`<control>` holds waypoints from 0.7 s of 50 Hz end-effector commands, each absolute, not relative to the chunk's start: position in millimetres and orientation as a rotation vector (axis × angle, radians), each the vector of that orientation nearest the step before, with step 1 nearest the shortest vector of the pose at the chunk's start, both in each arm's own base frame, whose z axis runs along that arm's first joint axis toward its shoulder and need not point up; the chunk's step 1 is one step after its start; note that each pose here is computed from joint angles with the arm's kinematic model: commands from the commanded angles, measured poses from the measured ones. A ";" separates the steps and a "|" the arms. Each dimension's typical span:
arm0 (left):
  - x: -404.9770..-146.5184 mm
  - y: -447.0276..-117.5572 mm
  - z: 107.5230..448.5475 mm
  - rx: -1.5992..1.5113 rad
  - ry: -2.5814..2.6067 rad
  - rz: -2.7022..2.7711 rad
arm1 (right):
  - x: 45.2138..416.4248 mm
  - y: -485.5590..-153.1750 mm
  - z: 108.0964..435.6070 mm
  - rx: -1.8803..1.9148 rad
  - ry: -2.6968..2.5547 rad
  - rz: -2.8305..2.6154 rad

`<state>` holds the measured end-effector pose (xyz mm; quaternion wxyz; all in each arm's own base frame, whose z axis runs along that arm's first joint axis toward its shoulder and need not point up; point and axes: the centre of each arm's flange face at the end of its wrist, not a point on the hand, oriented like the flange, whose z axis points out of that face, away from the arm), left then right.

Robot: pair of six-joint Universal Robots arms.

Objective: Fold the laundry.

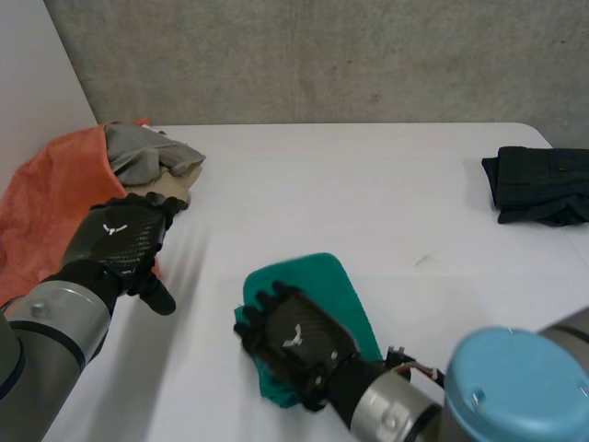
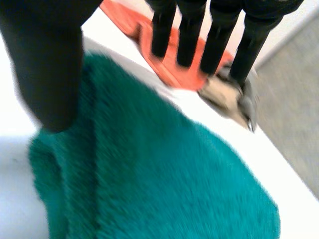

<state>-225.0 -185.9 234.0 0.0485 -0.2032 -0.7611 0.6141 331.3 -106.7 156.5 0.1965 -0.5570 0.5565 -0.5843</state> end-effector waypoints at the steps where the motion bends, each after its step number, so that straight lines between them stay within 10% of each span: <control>1: -240.8 -186.4 235.3 -0.645 -2.253 1.841 | 315.9 -159.2 206.9 -0.990 1.781 -1.663; 18: -337.7 -144.4 219.7 -0.920 -2.049 1.703 | 260.7 -225.9 190.2 -0.567 2.199 -1.330; 35: -299.6 -154.3 142.7 -0.914 -2.467 1.550 | 287.7 -208.2 134.2 -0.937 2.228 -1.254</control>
